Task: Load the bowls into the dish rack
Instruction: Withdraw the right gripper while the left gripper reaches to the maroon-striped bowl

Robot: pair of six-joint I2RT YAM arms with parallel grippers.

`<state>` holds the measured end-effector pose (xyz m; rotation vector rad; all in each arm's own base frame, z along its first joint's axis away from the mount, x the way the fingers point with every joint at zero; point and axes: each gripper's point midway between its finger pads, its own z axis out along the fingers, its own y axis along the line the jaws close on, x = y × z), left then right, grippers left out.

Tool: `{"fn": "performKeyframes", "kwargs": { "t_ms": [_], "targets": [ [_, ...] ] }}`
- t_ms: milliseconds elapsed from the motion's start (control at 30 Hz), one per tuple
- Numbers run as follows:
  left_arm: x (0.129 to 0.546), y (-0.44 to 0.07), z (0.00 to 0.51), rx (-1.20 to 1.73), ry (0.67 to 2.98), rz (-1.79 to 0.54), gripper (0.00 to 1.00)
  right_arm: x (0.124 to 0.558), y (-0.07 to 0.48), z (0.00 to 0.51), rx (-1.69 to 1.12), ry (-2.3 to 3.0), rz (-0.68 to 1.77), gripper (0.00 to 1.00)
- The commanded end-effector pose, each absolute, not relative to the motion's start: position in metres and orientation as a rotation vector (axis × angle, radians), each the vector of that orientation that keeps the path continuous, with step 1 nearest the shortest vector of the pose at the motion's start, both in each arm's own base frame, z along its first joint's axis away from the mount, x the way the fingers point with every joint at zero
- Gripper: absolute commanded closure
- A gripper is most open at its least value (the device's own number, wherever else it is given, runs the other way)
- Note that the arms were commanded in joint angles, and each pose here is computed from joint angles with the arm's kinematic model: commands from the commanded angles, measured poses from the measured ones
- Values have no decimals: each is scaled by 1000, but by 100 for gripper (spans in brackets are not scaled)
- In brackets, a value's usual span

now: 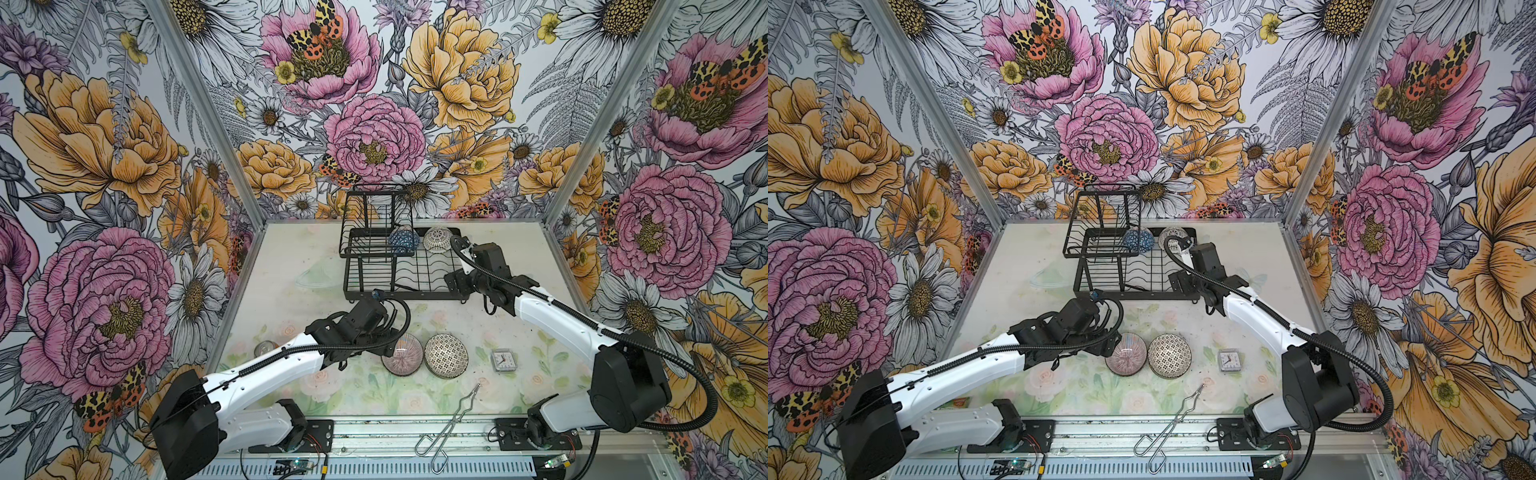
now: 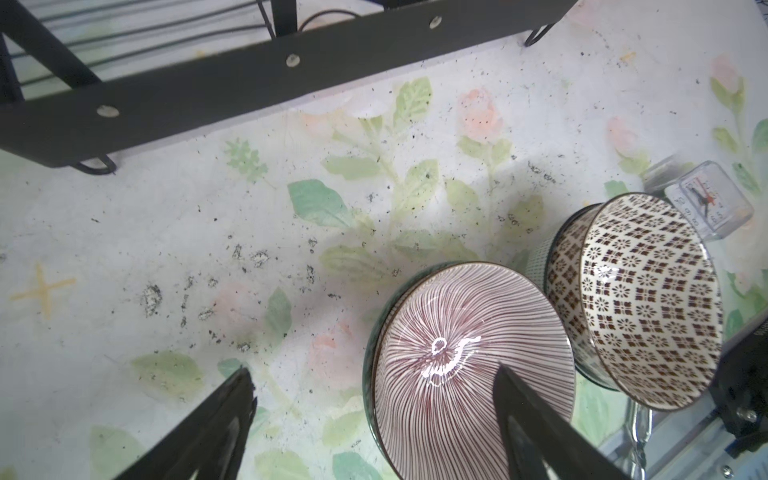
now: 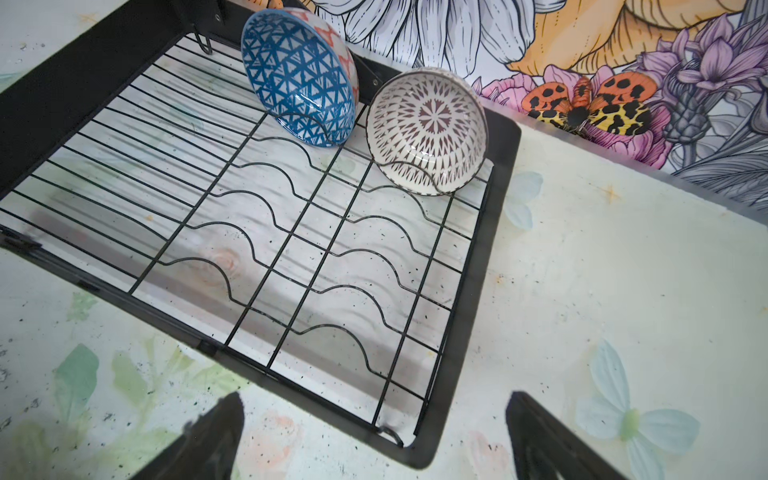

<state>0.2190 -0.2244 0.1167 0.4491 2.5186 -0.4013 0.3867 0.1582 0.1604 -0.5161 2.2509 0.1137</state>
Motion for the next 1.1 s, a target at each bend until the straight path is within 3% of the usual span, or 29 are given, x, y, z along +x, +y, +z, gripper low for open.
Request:
{"fn": "performKeyframes", "kwargs": {
  "t_ms": [0,400,1067],
  "targets": [
    [219,-223,108,426,2556,-356,18,392,159,159,-500,2264,118,0],
    [225,-234,99,475,2588,-321,70,394,158,152,-507,2277,105,1],
    [215,-236,89,492,2629,-353,85,396,157,139,-507,2311,109,0]
  ]
}}
